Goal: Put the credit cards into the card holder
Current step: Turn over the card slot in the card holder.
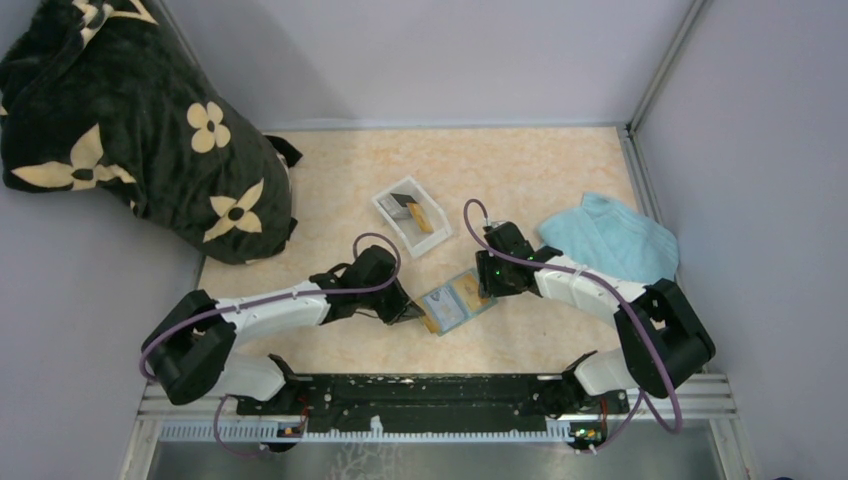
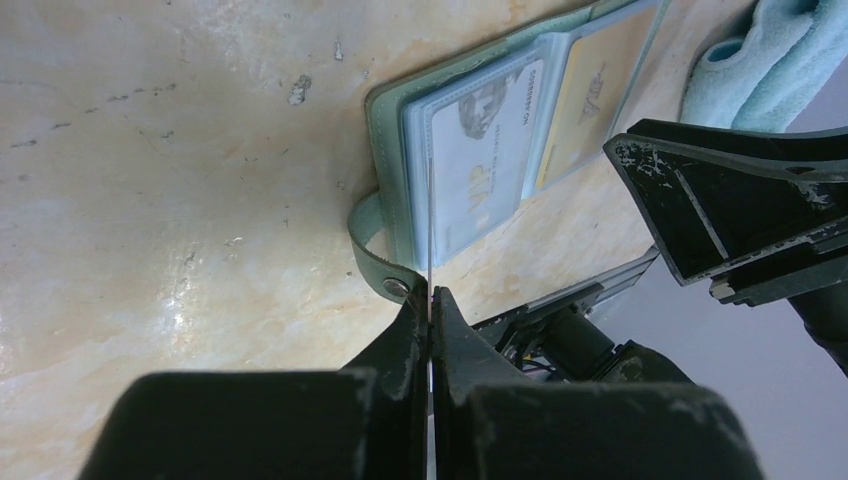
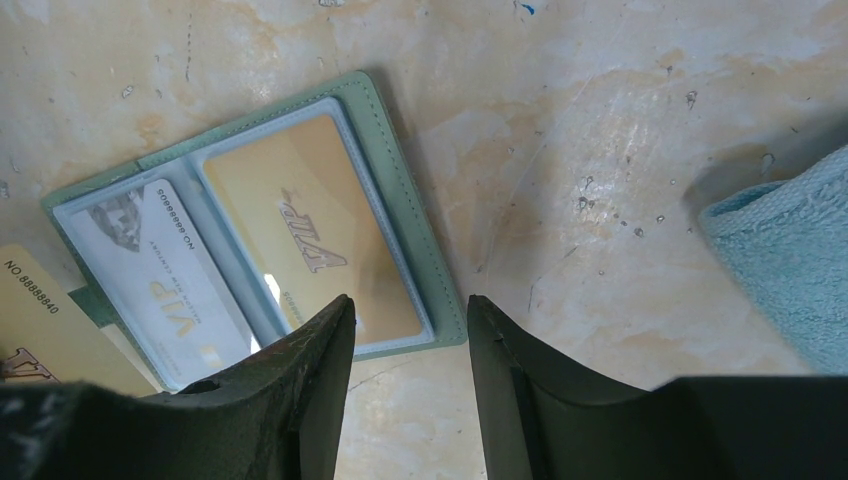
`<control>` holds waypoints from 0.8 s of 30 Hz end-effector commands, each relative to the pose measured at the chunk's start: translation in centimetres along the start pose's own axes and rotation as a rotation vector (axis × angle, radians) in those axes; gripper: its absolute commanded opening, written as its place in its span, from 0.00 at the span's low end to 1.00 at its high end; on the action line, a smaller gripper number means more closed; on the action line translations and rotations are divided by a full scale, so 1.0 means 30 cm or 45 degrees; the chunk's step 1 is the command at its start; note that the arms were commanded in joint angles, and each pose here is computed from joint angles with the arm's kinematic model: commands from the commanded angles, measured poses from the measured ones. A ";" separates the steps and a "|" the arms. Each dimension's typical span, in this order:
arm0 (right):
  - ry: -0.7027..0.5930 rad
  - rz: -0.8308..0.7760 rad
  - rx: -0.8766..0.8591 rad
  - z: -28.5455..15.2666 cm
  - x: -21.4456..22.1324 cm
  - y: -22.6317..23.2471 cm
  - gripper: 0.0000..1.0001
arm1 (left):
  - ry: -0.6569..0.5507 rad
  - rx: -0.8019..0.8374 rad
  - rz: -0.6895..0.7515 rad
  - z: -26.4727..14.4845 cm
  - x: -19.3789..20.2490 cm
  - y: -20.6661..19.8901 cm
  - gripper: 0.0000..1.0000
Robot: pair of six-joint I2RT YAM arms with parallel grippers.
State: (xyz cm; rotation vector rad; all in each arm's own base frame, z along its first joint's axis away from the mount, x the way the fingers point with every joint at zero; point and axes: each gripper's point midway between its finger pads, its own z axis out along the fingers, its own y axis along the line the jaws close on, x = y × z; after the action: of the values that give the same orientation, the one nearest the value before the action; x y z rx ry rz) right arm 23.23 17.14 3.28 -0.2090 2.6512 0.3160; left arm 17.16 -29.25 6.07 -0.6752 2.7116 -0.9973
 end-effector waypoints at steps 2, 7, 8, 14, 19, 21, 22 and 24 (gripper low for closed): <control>-0.048 -0.010 -0.019 0.000 -0.043 0.010 0.46 | 0.007 0.023 -0.003 0.015 -0.006 -0.026 0.00; -0.046 -0.010 -0.017 0.001 -0.042 0.008 0.46 | 0.003 0.000 0.005 0.018 -0.008 -0.017 0.00; -0.045 -0.011 -0.017 0.001 -0.042 0.008 0.46 | 0.003 -0.002 0.007 0.018 -0.008 -0.015 0.00; -0.042 -0.010 -0.018 0.001 -0.039 0.008 0.46 | 0.007 0.003 0.006 0.023 -0.007 -0.015 0.00; -0.038 -0.010 -0.018 0.001 -0.034 0.007 0.46 | 0.008 0.012 0.001 0.028 -0.005 -0.011 0.00; -0.038 -0.009 -0.018 0.001 -0.034 0.007 0.46 | 0.007 0.029 -0.004 0.031 -0.004 -0.016 0.00; -0.036 -0.008 -0.017 0.003 -0.031 0.006 0.46 | 0.007 0.040 -0.006 0.032 -0.004 -0.018 0.00; -0.033 -0.007 -0.018 0.004 -0.029 0.006 0.46 | 0.008 0.057 -0.014 0.035 -0.003 -0.020 0.00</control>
State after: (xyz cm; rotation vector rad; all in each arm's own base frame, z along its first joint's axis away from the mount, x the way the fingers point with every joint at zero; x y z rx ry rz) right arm 23.21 17.11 3.26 -0.2167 2.6510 0.3141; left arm 17.40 -29.61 5.41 -0.6783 2.7157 -0.9989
